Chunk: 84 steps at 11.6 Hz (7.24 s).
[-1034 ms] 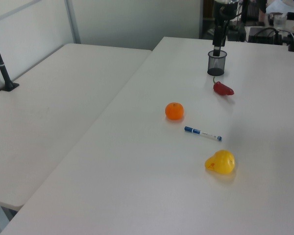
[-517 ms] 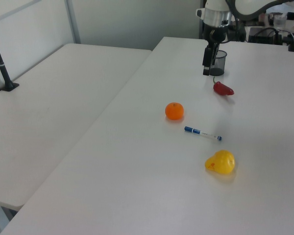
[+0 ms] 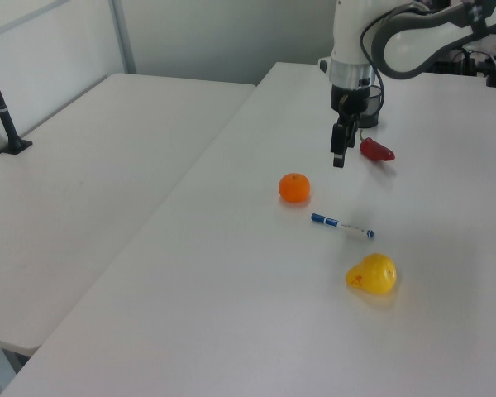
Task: Place marker
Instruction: 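Move the gripper over the blue-capped marker and lower onto it, then close the gripper on the marker, then lift the marker and carry it toward the black mesh pen cup, then lower the marker into the pen cup and open the gripper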
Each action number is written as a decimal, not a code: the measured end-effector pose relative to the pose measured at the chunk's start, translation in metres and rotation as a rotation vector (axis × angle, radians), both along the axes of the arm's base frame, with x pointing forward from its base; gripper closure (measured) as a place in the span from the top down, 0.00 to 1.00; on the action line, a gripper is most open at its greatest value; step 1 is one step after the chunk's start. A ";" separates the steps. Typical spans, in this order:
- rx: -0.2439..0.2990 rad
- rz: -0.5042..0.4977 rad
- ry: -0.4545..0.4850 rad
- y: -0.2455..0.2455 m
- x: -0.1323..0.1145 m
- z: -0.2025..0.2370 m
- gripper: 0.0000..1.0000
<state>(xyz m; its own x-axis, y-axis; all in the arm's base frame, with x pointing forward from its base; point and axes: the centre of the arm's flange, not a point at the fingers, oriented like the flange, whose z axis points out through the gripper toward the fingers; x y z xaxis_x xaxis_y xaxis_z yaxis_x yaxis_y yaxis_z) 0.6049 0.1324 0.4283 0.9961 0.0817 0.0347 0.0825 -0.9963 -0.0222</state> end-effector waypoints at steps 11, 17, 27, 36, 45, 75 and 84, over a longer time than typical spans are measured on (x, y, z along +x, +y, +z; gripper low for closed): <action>-0.084 -0.022 0.029 0.055 0.007 -0.100 0.67; -0.091 -0.019 0.061 0.063 0.004 -0.122 0.60; -0.112 -0.002 0.054 0.067 0.002 -0.123 0.16; -0.070 -0.078 -0.017 0.013 -0.002 0.033 0.16; 0.007 -0.027 -0.085 -0.082 -0.024 0.151 0.16; -0.233 -0.351 -0.624 -0.384 0.038 0.014 0.16; -0.253 -0.327 -0.564 -0.396 0.031 -0.027 0.16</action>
